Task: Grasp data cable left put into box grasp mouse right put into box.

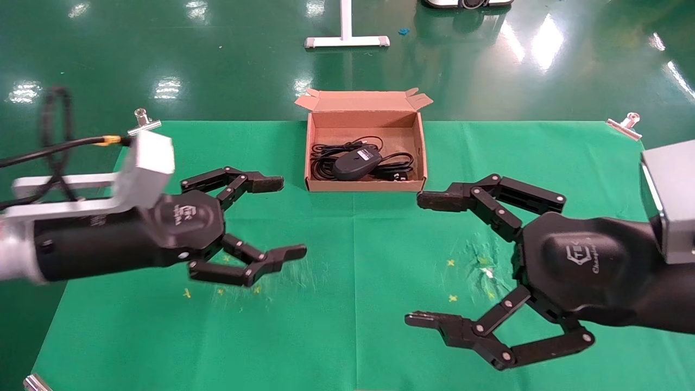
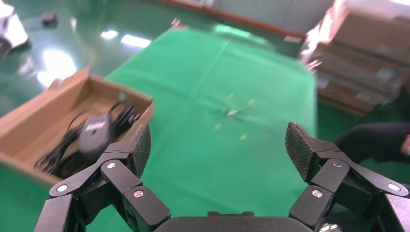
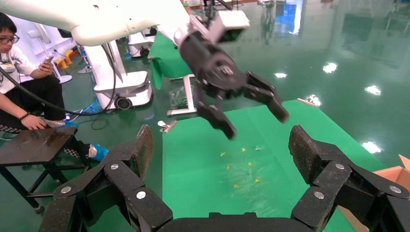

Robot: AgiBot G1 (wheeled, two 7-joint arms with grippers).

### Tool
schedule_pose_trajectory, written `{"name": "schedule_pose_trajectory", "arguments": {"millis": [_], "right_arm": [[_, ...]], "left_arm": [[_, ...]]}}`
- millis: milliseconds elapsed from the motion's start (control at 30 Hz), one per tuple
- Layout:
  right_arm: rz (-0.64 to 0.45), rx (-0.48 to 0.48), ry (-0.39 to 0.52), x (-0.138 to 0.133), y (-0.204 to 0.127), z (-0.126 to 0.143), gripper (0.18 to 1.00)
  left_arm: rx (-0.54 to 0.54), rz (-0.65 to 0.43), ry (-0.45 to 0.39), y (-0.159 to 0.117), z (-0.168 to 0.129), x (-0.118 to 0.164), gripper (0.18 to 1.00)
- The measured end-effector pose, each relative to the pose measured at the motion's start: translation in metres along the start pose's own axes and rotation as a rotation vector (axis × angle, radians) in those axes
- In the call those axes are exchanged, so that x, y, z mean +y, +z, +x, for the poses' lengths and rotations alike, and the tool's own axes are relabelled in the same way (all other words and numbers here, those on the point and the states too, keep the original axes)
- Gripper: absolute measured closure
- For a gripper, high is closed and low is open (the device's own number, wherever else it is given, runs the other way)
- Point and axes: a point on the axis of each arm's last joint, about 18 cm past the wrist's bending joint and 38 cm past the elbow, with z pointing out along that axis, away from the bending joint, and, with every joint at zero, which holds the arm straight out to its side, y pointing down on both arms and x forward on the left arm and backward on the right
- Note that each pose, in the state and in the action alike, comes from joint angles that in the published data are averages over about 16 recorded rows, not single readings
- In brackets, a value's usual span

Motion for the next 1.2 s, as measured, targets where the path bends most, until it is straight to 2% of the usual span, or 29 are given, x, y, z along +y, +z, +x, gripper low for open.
{"name": "schedule_pose_trajectory", "arguments": {"millis": [300,533,1200], "right_arm": [[0.000,0.000,0.000,0.000,0.000,0.000,0.178],[0.000,0.000,0.000,0.000,0.000,0.000,0.178],[0.000,0.000,0.000,0.000,0.000,0.000,0.178]], "left_arm": [[0.106,0.139,0.040,-0.029,0.039,-0.021,0.184],[0.154,0.200,0.068,-0.044,0.057,-0.032,0.184],[0.151,0.196,0.067,-0.043,0.056,-0.031,0.184]]}}
